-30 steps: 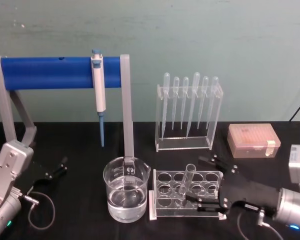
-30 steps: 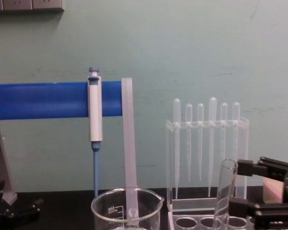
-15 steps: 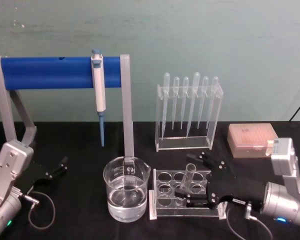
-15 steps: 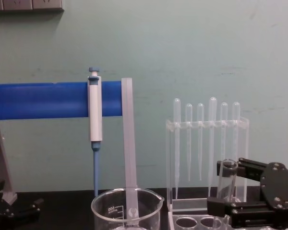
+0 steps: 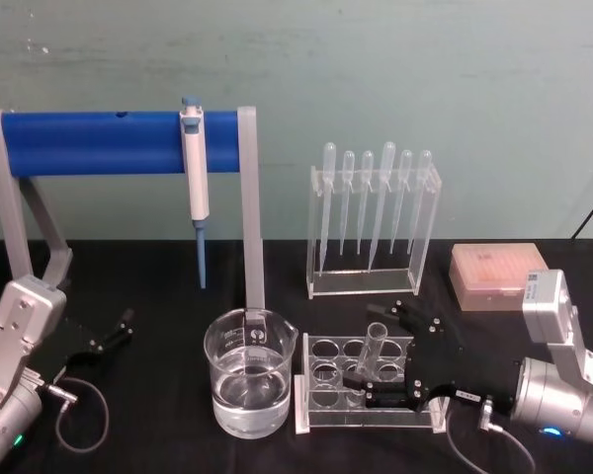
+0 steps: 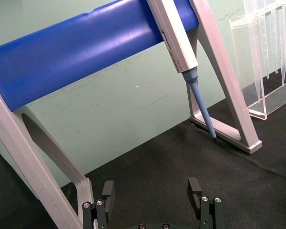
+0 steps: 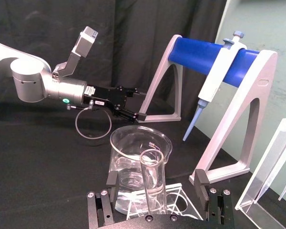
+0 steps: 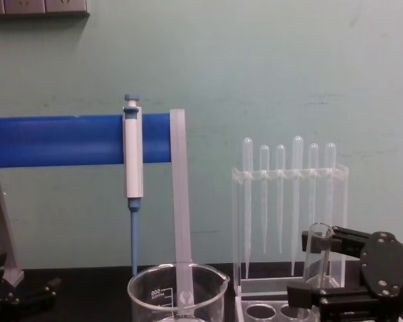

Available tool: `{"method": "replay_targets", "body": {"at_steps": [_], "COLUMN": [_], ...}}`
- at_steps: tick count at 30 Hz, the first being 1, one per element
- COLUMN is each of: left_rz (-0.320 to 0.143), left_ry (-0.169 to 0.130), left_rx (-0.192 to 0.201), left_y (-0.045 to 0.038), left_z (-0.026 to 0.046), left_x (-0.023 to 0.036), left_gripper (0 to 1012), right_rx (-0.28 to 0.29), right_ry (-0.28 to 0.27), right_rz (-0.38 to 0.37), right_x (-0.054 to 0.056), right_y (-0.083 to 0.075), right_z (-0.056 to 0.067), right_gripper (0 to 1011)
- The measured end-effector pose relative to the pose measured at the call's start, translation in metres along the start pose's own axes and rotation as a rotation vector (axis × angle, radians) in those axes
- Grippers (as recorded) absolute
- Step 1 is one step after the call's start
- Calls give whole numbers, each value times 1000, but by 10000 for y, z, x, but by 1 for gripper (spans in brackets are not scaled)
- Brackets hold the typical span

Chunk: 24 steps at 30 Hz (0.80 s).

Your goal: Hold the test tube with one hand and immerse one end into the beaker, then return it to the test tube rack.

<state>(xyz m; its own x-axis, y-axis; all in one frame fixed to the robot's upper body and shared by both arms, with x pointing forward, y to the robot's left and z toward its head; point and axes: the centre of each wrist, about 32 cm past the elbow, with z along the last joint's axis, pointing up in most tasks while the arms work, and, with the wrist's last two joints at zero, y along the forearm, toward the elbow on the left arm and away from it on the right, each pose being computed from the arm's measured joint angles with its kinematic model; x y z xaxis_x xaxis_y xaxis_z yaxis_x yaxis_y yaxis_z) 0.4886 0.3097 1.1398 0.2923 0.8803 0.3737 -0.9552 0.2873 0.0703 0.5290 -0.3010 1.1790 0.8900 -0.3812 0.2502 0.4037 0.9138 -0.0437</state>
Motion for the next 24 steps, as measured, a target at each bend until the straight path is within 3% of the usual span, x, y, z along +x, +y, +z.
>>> {"method": "replay_targets", "body": {"at_steps": [4, 12, 24], "left_rz": [0, 0, 0], "left_ry": [0, 0, 0], "left_rx": [0, 0, 0], "left_y": [0, 0, 0], "left_z": [0, 0, 0], "left_x": [0, 0, 0], "left_gripper": [1000, 1000, 1000], "right_rx": [1, 2, 3], "right_ry": [0, -1, -1], "right_rz": [0, 0, -1], "right_x": [1, 2, 2], "right_y": [-1, -5, -7], "right_z": [1, 1, 3], "right_gripper": [1002, 862, 468]}}
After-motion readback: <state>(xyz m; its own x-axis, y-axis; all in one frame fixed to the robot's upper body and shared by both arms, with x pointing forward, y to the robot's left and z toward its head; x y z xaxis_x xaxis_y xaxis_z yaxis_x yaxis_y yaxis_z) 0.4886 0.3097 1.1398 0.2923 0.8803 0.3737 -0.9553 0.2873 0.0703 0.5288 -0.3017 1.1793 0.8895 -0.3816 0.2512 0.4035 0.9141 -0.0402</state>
